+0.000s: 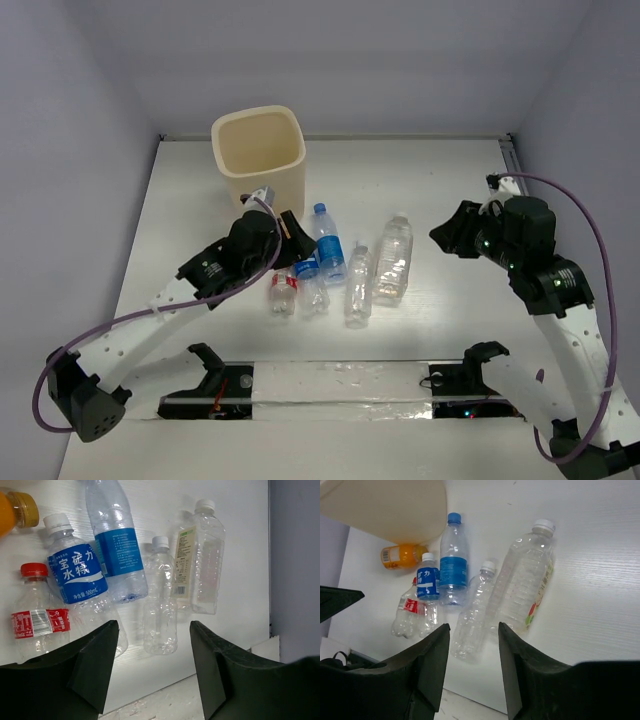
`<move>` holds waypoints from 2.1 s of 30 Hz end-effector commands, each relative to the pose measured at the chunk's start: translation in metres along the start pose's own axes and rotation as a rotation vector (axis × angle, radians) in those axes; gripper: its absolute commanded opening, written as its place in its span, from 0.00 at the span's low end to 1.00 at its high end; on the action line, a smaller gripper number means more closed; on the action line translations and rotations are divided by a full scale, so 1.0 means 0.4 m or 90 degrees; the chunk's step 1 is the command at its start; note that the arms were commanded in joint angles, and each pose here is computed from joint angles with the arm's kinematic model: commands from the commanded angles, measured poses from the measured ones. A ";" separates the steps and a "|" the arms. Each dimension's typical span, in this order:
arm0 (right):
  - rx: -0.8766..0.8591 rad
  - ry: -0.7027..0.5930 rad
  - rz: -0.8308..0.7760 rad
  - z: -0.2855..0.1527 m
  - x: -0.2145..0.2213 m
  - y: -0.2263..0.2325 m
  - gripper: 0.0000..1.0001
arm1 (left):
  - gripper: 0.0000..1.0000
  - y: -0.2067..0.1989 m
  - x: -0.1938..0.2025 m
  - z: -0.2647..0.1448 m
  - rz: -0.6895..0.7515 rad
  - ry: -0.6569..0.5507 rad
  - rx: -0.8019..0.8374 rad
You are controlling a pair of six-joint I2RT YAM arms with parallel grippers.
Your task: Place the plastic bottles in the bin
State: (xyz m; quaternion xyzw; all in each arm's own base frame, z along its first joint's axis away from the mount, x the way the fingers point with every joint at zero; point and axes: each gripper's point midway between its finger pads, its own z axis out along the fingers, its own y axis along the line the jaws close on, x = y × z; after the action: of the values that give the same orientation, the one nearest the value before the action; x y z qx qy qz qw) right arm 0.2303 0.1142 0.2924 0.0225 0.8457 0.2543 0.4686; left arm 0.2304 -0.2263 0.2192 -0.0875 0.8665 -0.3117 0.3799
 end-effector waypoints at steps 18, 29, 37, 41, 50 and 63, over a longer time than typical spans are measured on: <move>-0.038 0.026 -0.017 0.011 0.024 0.016 0.00 | 0.24 0.129 0.067 0.112 0.004 0.053 -0.186; -0.065 0.064 -0.024 0.046 0.056 0.027 0.00 | 0.59 0.178 0.079 0.203 0.042 0.076 -0.251; -0.075 0.074 -0.030 0.059 0.065 0.035 0.24 | 0.65 0.224 0.073 0.256 0.055 0.085 -0.290; -0.087 0.082 -0.030 0.068 0.070 0.046 0.37 | 0.65 0.239 0.085 0.281 0.060 0.100 -0.297; -0.103 0.105 -0.041 0.117 0.075 0.079 0.56 | 0.66 0.246 0.090 0.335 0.070 0.110 -0.301; -0.104 0.147 -0.073 0.309 0.058 0.119 0.76 | 0.31 0.225 0.064 0.309 0.066 0.083 -0.276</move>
State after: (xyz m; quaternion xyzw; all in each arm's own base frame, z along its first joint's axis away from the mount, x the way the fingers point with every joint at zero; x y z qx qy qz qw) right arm 0.2814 0.1979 0.2091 -0.0731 0.8997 0.2823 0.3249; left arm 0.3027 -0.2240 0.0562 -0.0989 0.9516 -0.0814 0.2794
